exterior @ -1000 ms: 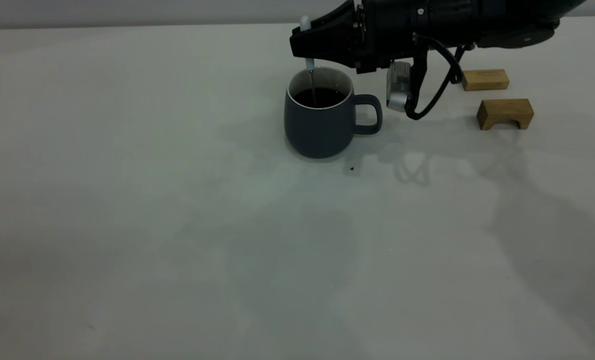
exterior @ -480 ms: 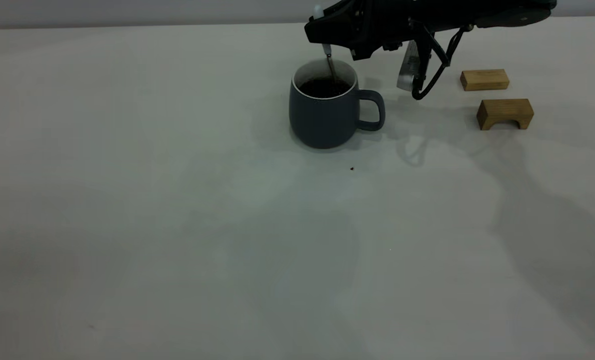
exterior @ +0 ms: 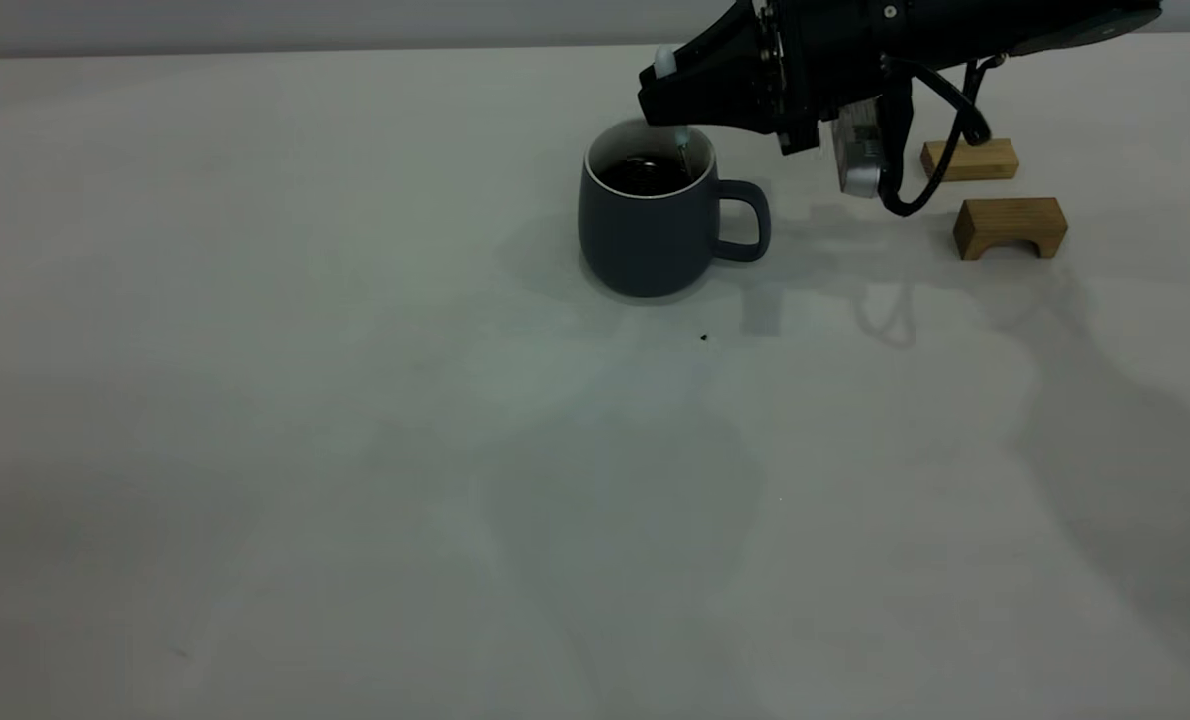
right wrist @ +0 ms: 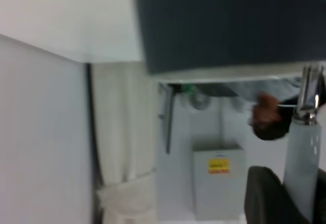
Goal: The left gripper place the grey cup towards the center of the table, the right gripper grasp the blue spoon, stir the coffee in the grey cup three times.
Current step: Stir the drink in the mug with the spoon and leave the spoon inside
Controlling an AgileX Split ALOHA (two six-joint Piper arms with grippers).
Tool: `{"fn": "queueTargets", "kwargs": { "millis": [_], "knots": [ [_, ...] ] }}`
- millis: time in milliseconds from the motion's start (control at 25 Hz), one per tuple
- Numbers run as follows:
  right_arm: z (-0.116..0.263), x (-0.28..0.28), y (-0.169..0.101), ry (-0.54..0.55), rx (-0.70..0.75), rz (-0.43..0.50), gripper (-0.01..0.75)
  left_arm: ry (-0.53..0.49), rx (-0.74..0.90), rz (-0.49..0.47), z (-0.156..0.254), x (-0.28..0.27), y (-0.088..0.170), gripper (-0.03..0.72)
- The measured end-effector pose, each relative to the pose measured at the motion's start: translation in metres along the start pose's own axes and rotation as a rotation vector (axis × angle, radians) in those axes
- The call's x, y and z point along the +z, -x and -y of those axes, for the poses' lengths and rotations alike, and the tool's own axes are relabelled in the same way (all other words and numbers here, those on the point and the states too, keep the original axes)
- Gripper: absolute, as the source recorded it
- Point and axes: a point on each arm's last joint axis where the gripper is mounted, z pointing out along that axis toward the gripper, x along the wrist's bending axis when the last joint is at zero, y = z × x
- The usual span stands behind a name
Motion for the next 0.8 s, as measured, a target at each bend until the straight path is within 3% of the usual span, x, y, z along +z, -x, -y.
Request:
{"fn": "queueTargets", "kwargs": {
  "millis": [160, 360, 640, 800],
  "knots": [
    [0.006, 0.010, 0.003, -0.030, 0.008, 0.004, 0.133, 0.000, 0.000, 0.000, 0.000, 0.000, 0.000, 0.585],
    [0.020, 0.026, 0.002, -0.110, 0.061, -0.069, 0.133, 0.000, 0.000, 0.000, 0.000, 0.000, 0.000, 0.585],
    [0.006, 0.024, -0.012, 0.033, 0.097, -0.226, 0.133, 0.000, 0.000, 0.000, 0.000, 0.000, 0.000, 0.585],
    [0.002, 0.019, -0.015, 0.052, 0.098, -0.244, 0.133, 0.000, 0.000, 0.000, 0.000, 0.000, 0.000, 0.585]
  ]
}}
